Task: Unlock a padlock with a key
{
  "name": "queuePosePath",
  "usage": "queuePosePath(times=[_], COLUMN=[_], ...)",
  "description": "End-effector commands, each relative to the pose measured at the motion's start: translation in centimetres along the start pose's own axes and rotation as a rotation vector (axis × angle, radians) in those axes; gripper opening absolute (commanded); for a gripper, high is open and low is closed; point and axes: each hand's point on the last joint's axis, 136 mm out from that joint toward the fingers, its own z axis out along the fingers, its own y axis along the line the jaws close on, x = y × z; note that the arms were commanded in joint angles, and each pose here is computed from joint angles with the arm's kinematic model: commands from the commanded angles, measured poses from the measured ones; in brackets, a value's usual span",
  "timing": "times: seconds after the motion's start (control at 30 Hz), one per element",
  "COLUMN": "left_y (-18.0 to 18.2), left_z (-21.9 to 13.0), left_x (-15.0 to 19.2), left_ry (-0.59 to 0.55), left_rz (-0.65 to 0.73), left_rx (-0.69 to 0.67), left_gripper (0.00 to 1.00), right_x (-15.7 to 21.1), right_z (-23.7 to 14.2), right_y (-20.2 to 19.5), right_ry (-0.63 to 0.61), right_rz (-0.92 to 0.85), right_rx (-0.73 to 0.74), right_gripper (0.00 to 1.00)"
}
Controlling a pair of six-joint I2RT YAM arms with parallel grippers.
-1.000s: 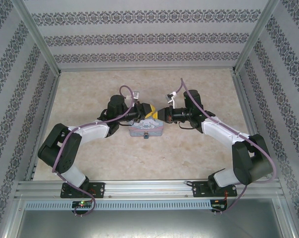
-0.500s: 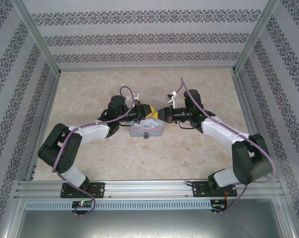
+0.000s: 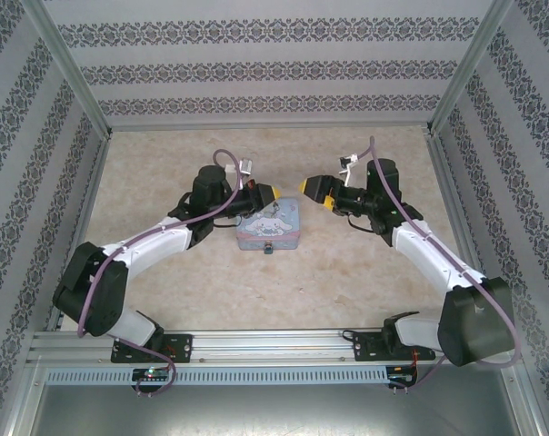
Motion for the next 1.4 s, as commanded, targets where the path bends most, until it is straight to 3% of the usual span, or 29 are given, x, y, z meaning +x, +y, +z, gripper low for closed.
queuePosePath(times=[0.0, 0.2, 0.43, 0.5, 0.63, 0.77, 1.1, 1.37], left_y=[-1.1, -1.2, -0.2, 0.1, 0.1, -0.1, -0.3, -0.4], left_z=[-0.3, 0.0, -0.6, -0.7, -0.7, -0.7, -0.6, -0.6], left_x=[-0.8, -2.8, -5.2, -5.6, -6.1, -6.0, -5.7, -5.6], left_ry=[-0.033, -0.144, -0.325, -0.362, -0.402, -0.412, -0.414, -0.414], left_rz=[0.103, 0.065, -0.041, -0.076, -0.113, -0.115, -0.127, -0.129], left_rx=[-0.022, -0.010, 0.012, 0.028, 0.055, 0.054, 0.059, 0.062], left_gripper=[0.00, 0.00, 0.00, 0.00, 0.00, 0.00, 0.00, 0.00], right_x=[-0.4, -0.8, -3.0, -3.3, -2.6, -2.3, -1.9, -1.4], right_z=[0.6, 2.3, 0.5, 0.2, 1.7, 3.4, 6.4, 7.5], right_y=[-2.2, -0.6, -0.5, -0.9, 0.6, 2.6, 6.0, 5.9], right_ry=[-0.038, -0.072, -0.421, -0.458, -0.331, -0.267, -0.185, -0.160], right_rz=[0.117, 0.136, 0.177, 0.208, 0.156, 0.122, 0.081, 0.096], right_rx=[0.055, 0.036, 0.066, 0.039, -0.038, -0.131, -0.268, -0.288], right_gripper=[0.98, 0.85, 0.83, 0.84, 0.86, 0.81, 0.48, 0.35])
